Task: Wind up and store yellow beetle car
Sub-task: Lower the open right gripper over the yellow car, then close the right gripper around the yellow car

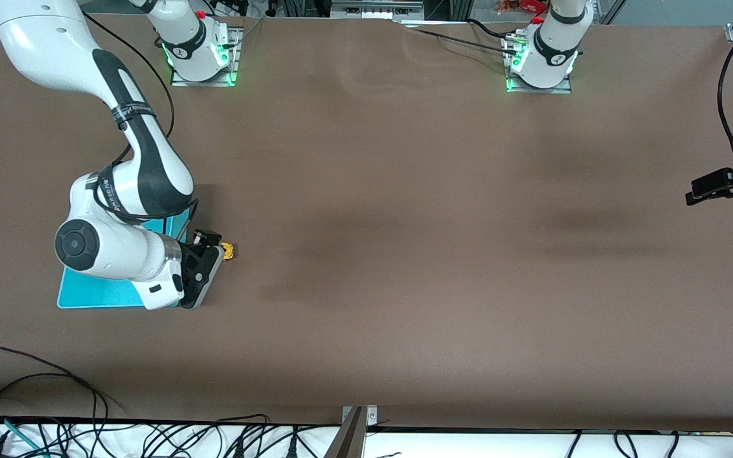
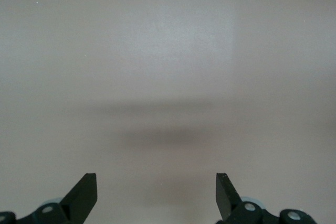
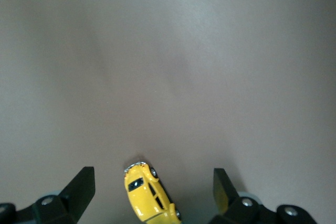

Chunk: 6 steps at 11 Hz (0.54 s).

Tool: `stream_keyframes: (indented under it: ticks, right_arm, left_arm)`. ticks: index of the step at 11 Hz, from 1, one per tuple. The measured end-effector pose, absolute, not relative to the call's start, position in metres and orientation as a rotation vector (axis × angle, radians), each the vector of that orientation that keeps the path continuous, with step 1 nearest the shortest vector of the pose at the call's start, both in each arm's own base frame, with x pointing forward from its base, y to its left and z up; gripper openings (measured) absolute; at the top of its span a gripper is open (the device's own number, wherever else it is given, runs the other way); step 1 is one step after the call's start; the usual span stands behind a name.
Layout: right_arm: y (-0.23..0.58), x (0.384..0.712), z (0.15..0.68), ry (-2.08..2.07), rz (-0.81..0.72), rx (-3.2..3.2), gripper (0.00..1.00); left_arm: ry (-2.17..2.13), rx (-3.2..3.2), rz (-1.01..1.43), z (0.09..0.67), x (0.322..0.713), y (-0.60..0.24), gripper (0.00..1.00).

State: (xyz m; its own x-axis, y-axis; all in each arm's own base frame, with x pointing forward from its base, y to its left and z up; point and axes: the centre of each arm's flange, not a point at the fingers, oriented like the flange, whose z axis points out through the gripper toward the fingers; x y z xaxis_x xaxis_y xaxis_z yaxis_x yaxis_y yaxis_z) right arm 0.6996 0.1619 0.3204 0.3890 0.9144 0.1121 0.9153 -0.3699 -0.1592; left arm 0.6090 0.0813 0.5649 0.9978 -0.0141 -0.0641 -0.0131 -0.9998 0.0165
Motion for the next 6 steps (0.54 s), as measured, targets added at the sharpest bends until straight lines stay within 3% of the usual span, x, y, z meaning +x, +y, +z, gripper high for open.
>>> stream_keyframes:
  ticks: [3, 6]
  right_arm:
    - [0.160, 0.692, 0.298, -1.831, -0.049, -2.295, 1.00]
    - [0.167, 0.655, 0.266, -1.958, -0.084, -2.229, 1.00]
  left_arm:
    - [-0.023, 3.123, -0.103, 0.564, 0.609, 0.081, 1.00]
    - [-0.024, 3.123, -0.103, 0.564, 0.609, 0.081, 1.00]
